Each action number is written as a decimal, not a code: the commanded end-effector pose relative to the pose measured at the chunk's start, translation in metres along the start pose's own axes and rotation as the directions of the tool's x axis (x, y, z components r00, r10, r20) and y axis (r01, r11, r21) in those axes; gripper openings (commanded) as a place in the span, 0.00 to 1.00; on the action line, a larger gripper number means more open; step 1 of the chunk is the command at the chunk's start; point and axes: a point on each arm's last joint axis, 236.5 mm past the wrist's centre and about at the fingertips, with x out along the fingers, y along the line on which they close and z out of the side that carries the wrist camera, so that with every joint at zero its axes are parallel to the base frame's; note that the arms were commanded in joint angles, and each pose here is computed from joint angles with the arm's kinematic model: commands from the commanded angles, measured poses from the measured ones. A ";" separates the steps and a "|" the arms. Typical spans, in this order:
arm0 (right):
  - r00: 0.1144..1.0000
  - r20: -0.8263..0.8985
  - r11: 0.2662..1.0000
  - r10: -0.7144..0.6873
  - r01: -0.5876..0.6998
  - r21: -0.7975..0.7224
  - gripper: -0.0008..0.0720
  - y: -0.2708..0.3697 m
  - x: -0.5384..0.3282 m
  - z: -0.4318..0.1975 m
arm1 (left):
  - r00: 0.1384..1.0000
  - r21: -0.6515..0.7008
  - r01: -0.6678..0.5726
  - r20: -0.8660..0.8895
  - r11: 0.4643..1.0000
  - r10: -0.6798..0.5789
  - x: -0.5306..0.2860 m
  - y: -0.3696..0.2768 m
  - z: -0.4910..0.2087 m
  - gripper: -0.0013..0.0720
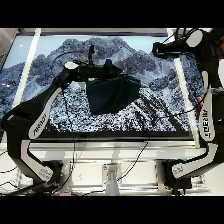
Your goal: Fold the clothes and pants, and hang the long-sleeved shirts on hangers.
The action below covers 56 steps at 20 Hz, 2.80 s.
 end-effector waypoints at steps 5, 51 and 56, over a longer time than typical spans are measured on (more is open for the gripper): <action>0.971 -0.237 0.954 0.033 0.040 0.297 0.08 -0.107 -0.008 -0.055 | 0.935 0.330 -0.314 -0.056 0.890 0.351 -0.045 0.055 -0.007 0.05; 0.715 -0.524 0.883 0.462 -0.427 0.195 0.87 0.003 0.104 -0.163 | 0.604 0.808 -0.465 -0.008 0.361 0.797 -0.080 0.021 -0.087 0.05; 0.715 -0.539 0.884 0.445 -0.449 0.133 0.94 0.013 0.088 -0.151 | 0.604 0.809 -0.465 -0.008 0.361 0.797 -0.080 0.021 -0.087 0.05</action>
